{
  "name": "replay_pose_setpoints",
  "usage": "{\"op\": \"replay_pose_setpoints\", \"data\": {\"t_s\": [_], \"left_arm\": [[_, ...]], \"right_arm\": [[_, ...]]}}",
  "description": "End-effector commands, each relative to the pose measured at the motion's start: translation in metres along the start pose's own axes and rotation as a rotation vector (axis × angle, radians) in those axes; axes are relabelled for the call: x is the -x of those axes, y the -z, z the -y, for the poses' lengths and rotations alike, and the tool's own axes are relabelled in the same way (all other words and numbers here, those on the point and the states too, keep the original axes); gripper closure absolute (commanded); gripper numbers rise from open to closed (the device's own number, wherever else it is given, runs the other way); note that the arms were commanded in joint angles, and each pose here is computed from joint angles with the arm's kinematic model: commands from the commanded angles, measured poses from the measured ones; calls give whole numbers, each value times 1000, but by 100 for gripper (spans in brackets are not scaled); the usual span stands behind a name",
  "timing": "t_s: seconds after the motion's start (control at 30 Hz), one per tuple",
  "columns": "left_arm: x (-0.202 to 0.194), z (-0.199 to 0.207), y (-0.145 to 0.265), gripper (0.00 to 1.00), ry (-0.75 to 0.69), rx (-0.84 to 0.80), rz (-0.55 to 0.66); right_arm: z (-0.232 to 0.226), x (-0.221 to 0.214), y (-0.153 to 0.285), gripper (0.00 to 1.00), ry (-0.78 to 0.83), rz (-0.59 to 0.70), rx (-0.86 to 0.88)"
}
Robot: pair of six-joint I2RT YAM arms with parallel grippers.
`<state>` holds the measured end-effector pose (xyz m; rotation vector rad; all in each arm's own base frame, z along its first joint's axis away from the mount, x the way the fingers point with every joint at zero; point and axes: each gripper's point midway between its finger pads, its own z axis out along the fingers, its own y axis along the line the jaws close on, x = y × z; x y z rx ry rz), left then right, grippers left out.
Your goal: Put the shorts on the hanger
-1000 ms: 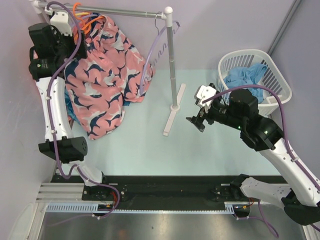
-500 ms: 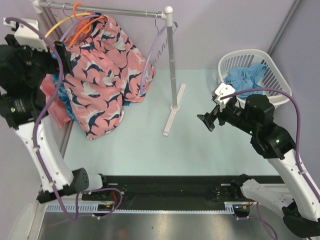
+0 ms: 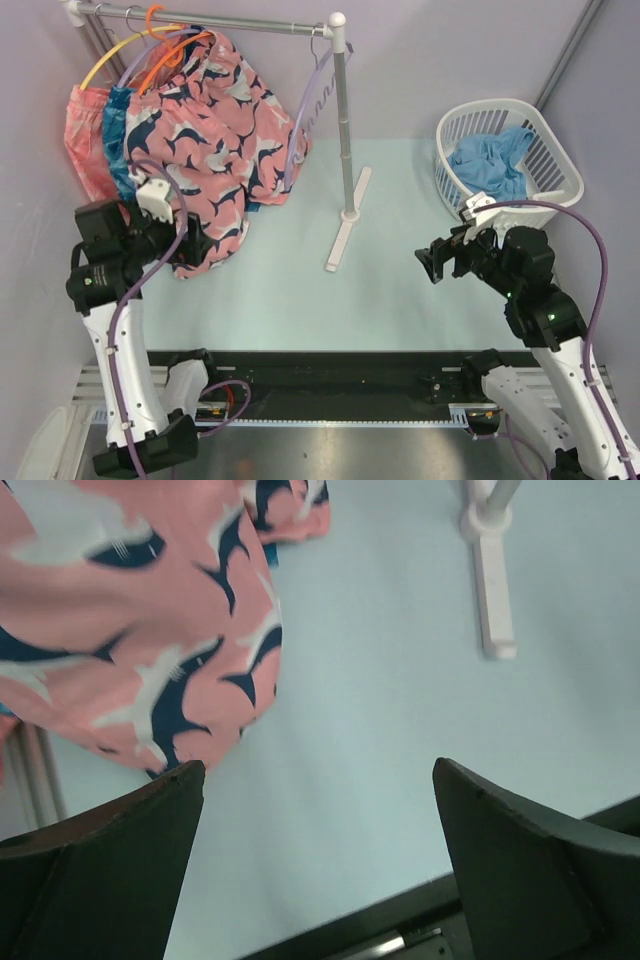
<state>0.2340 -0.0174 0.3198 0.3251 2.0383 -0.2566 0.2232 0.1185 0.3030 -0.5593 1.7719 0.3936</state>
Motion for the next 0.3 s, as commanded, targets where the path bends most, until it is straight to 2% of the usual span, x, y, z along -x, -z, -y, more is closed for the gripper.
{"op": "replay_pose_setpoints", "data": {"t_s": [0.0, 0.17, 0.27], "left_arm": [[-26, -1, -3, 0, -52, 24, -12], [-54, -15, -20, 0, -24, 55, -76], [-56, -17, -24, 0, -22, 56, -76]], "right_arm": [[3, -10, -4, 0, -84, 16, -26], [7, -25, -8, 0, -108, -5, -48], [10, -26, -9, 0, -97, -9, -60]]}}
